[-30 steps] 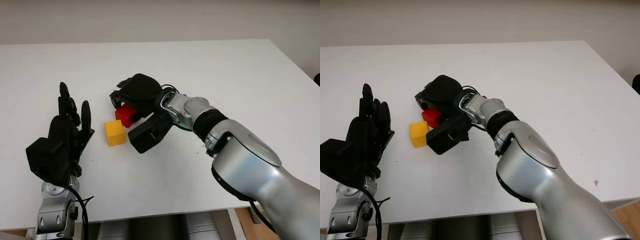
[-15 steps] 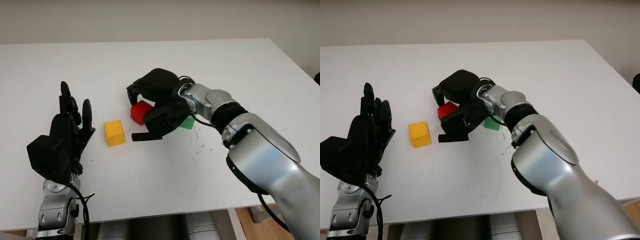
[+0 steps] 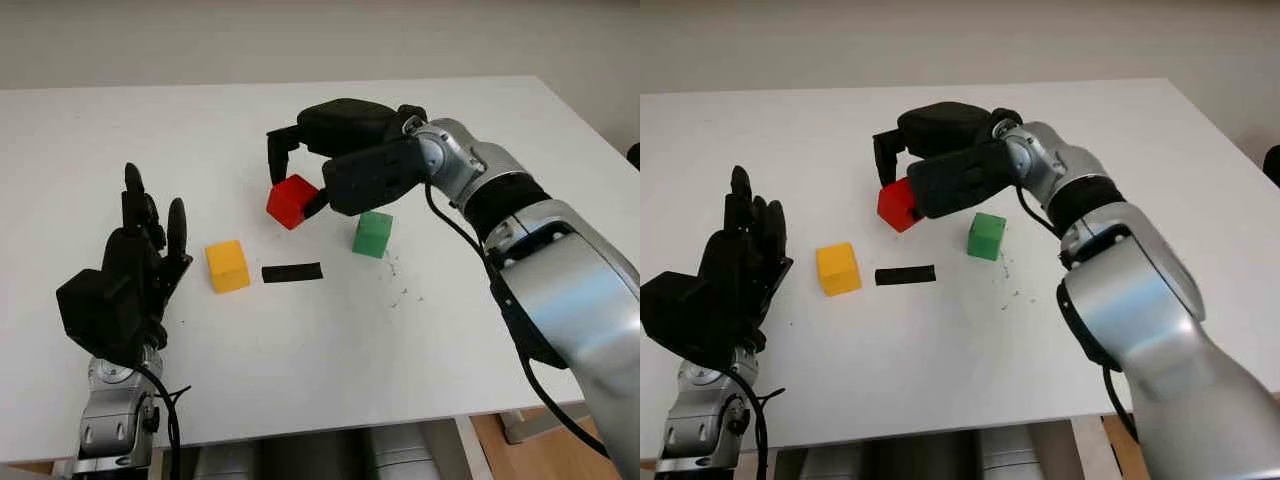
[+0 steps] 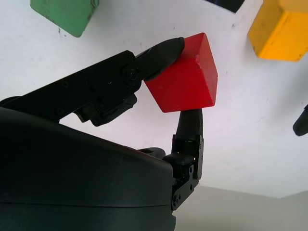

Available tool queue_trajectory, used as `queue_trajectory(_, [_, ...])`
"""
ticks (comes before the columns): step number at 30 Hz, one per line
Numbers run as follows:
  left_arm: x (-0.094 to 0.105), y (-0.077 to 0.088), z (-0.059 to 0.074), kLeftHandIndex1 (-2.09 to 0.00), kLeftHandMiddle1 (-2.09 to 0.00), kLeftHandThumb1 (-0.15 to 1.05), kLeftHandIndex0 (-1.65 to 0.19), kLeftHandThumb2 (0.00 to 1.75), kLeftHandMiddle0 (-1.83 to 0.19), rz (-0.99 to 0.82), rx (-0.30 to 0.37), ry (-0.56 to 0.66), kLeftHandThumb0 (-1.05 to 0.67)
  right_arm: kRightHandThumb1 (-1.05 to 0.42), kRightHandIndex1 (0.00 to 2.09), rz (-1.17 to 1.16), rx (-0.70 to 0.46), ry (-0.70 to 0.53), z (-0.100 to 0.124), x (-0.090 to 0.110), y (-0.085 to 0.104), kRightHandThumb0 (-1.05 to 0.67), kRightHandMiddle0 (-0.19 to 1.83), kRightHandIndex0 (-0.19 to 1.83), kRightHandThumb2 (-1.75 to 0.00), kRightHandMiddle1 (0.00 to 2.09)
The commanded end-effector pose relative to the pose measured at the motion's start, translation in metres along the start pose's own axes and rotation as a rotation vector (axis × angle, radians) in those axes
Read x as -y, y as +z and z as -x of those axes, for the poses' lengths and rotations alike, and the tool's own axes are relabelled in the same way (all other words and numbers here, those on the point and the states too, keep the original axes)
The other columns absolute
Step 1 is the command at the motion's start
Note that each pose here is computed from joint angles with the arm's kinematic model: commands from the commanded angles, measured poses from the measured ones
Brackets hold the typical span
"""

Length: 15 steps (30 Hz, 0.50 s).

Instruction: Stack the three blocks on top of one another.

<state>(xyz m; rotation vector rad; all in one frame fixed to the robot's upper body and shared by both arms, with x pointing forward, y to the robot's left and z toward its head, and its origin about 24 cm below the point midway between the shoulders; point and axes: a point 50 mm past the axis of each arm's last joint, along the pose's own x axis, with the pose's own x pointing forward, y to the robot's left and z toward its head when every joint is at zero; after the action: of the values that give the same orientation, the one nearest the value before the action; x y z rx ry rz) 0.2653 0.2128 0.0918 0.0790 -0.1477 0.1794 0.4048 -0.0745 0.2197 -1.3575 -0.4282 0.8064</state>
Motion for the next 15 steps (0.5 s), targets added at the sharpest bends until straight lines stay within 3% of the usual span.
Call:
queue_trajectory(1, [0.003, 0.004, -0.002, 0.0, 0.0, 1.05, 0.19, 0.57, 0.19, 0.007, 0.02, -0.008, -0.76, -0.92, 0.04, -0.002, 0.005, -0.004, 0.004, 0.003, -0.002, -0.35, 0.38, 0.3, -0.06, 1.53])
queue_trajectory(15, [0.003, 0.004, -0.001, 0.0, 0.0, 1.05, 0.19, 0.56, 0.19, 0.017, 0.022, -0.009, -0.75, -0.91, 0.05, 0.129, 0.033, 0.127, 0.0, -0.021, 0.003, -0.42, 0.4, 0.31, -0.05, 1.57])
